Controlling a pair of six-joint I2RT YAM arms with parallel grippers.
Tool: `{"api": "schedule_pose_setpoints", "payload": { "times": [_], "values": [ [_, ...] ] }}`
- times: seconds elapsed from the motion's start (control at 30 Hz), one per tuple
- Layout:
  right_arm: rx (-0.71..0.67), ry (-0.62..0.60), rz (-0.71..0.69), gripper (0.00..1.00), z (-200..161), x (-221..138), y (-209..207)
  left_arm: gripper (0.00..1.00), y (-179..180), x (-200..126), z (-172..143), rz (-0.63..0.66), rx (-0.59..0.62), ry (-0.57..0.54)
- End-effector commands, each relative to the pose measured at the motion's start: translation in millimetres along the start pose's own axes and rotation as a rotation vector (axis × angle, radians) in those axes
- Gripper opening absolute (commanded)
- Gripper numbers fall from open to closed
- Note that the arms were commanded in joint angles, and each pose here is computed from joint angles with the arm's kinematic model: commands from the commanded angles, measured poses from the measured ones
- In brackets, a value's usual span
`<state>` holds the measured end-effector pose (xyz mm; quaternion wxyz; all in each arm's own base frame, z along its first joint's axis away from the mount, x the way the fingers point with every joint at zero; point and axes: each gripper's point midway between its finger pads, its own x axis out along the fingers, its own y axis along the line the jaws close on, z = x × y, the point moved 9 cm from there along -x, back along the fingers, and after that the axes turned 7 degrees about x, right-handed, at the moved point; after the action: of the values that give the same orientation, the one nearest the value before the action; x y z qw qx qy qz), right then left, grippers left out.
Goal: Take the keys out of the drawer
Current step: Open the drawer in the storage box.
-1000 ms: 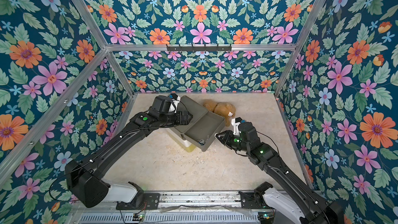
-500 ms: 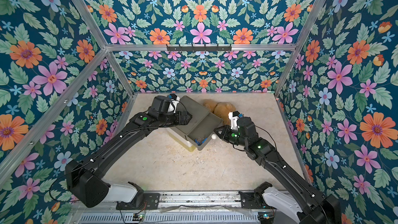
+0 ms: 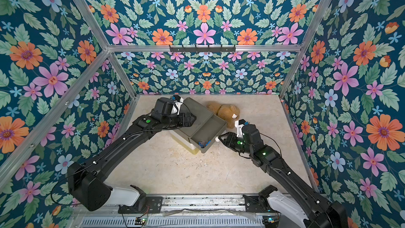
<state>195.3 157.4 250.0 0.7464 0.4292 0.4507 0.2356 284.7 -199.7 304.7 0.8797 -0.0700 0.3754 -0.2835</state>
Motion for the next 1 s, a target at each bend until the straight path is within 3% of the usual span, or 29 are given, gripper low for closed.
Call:
{"api": "schedule_pose_setpoints", "payload": {
  "times": [0.0, 0.57, 0.97],
  "values": [
    [-0.001, 0.013, 0.058, 0.48, 2.2, 4.4, 3.7, 0.99, 3.9, 2.7, -11.3, 0.01, -0.023, 0.06],
    [0.049, 0.055, 0.118, 0.48, 1.5, 21.5, -8.1, 0.99, 5.3, 3.3, -13.9, 0.02, -0.024, 0.074],
    [0.051, 0.025, 0.165, 0.41, 5.9, 22.9, -9.5, 0.99, 4.8, 1.6, -12.0, 0.028, -0.026, 0.077]
  ]
}}
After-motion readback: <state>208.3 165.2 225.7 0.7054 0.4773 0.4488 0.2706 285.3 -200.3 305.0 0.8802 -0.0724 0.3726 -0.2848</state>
